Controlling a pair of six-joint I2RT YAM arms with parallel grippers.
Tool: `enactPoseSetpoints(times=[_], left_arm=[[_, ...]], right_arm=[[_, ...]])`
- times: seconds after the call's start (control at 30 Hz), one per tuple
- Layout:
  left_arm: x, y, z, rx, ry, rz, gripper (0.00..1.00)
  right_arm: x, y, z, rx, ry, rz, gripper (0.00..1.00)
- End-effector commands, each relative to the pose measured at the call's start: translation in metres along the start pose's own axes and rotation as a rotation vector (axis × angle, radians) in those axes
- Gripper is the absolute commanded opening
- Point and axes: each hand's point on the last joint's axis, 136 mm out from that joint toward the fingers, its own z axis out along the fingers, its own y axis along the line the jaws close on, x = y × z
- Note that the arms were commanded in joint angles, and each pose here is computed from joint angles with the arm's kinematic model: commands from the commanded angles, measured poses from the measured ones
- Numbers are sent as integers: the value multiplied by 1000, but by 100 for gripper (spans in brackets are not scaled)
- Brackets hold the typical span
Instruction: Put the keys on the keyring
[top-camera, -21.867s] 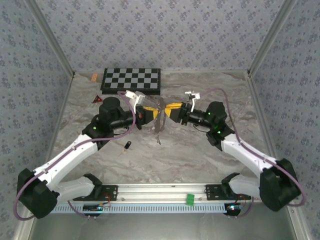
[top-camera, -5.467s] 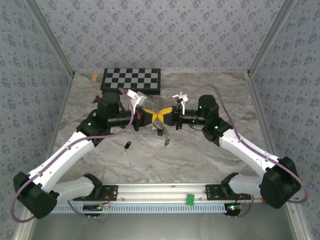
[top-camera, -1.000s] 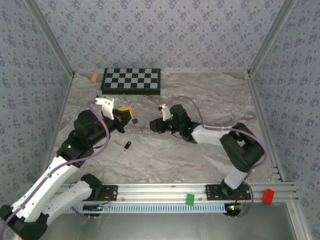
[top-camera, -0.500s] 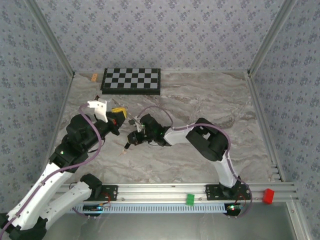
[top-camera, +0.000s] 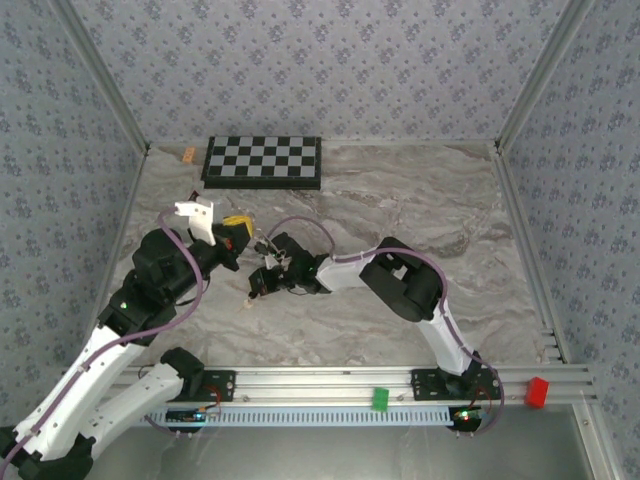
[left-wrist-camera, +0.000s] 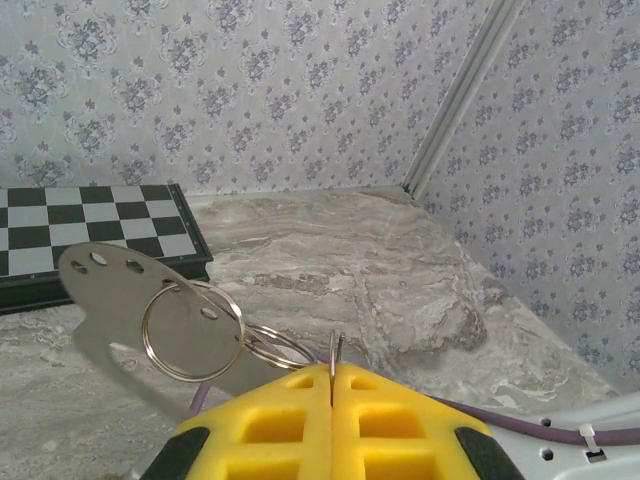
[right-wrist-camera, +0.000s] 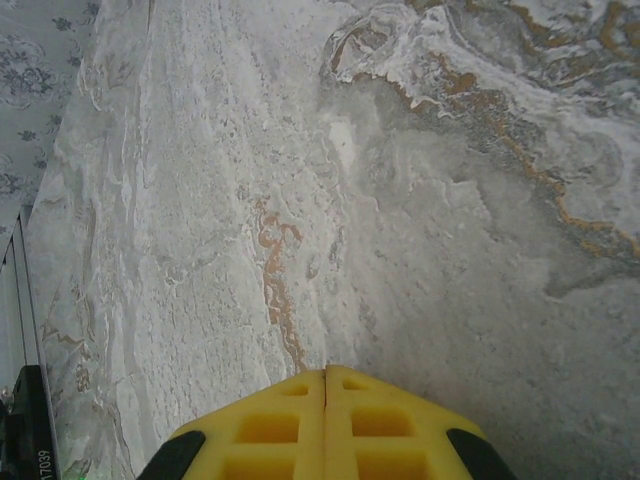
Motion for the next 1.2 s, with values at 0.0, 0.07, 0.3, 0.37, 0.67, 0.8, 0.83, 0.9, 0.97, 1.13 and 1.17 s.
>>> enactPoseSetpoints(times=[0.0,0.07,0.3,0.37,0.67,0.8,0.83,0.9,0.97,1.13,1.17], left_arm=[[-18,-5,-8,14,-58,13,0],[-19,-6,-7,18,-60,12,0],[-16,-7,-1,30,-43,7,0],[-15,-8,1,36,-38,4,0],[-8,-11,12,53,-7,-6,0],[-4,-11,16,59,8,-12,0],[-3,-12,18,64,14,-15,0],[1,-14,22,78,26,-19,0],[6,-15,28,92,43,-27,0],[29,-22,49,148,96,-55,0],[34,-24,53,156,110,-52,0]], right_arm=[[31,-48,-7,153,71,95,3],[42,-64,-16,202,82,118,3],[51,-108,-59,332,35,196,0],[53,-117,-70,366,26,211,0],[68,-176,-142,541,-74,377,0],[73,-192,-177,601,-138,424,0],[74,-195,-186,623,-151,436,0],[79,-202,-203,662,-163,469,0],[85,-209,-220,693,-176,514,0],[100,-217,-254,747,-207,573,0],[100,-216,-259,750,-217,566,0]])
